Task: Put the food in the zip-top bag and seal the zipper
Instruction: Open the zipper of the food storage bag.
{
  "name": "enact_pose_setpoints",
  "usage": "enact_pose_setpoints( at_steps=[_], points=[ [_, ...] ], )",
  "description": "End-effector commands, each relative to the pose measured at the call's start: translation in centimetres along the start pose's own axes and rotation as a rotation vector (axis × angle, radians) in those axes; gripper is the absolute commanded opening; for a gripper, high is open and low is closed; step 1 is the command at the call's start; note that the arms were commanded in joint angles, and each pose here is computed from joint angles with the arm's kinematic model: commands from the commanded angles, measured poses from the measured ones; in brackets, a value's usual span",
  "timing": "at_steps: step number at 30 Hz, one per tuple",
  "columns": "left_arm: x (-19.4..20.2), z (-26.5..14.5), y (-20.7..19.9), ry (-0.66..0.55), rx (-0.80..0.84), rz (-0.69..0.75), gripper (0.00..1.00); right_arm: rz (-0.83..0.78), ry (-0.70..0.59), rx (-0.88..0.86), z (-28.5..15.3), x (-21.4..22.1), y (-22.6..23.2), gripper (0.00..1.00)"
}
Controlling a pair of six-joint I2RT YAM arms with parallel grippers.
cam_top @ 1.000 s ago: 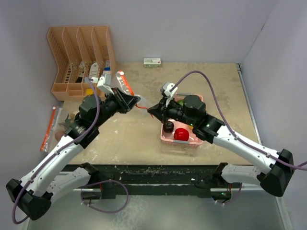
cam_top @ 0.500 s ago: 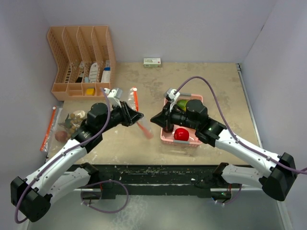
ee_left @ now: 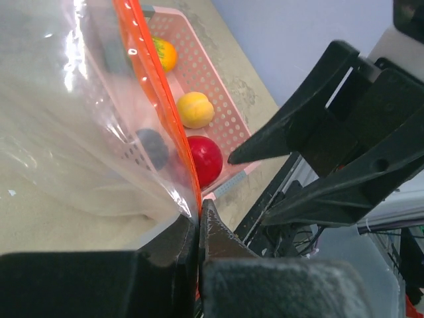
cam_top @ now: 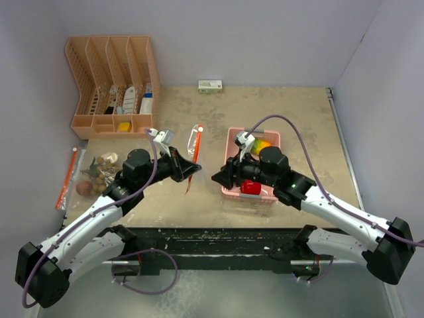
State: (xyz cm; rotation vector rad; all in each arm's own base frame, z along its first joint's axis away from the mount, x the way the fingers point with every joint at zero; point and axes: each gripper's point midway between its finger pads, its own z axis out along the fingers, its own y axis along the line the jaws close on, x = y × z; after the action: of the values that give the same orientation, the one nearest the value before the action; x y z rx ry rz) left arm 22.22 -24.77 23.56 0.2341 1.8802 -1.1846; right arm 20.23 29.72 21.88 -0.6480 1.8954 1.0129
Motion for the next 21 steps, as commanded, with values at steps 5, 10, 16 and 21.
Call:
enact_pose_setpoints(
  at_steps=[5, 10, 16, 21],
  points=[
    [-2.1, 0.2, -2.9, -0.081, 0.138, 0.003, 0.0, -0.001, -0.109, -0.01, 1.3, -3.2, 0.3, 0.66],
    [-2.7, 0.4, -3.6, -0.093, 0.165, -0.016, 0.0, -0.02, -0.147, -0.143, 2.9, -3.8, 2.1, 0.64],
    [-2.6, 0.6, -3.6, -0.083, 0.168, -0.023, 0.0, -0.041, -0.169, -0.163, 3.0, -4.3, 2.4, 0.56],
    [-2.5, 0.8, -3.4, -0.085, 0.161, -0.045, 0.0, -0.029, -0.104, -0.19, 3.8, -3.2, 2.6, 0.21]
  ],
)
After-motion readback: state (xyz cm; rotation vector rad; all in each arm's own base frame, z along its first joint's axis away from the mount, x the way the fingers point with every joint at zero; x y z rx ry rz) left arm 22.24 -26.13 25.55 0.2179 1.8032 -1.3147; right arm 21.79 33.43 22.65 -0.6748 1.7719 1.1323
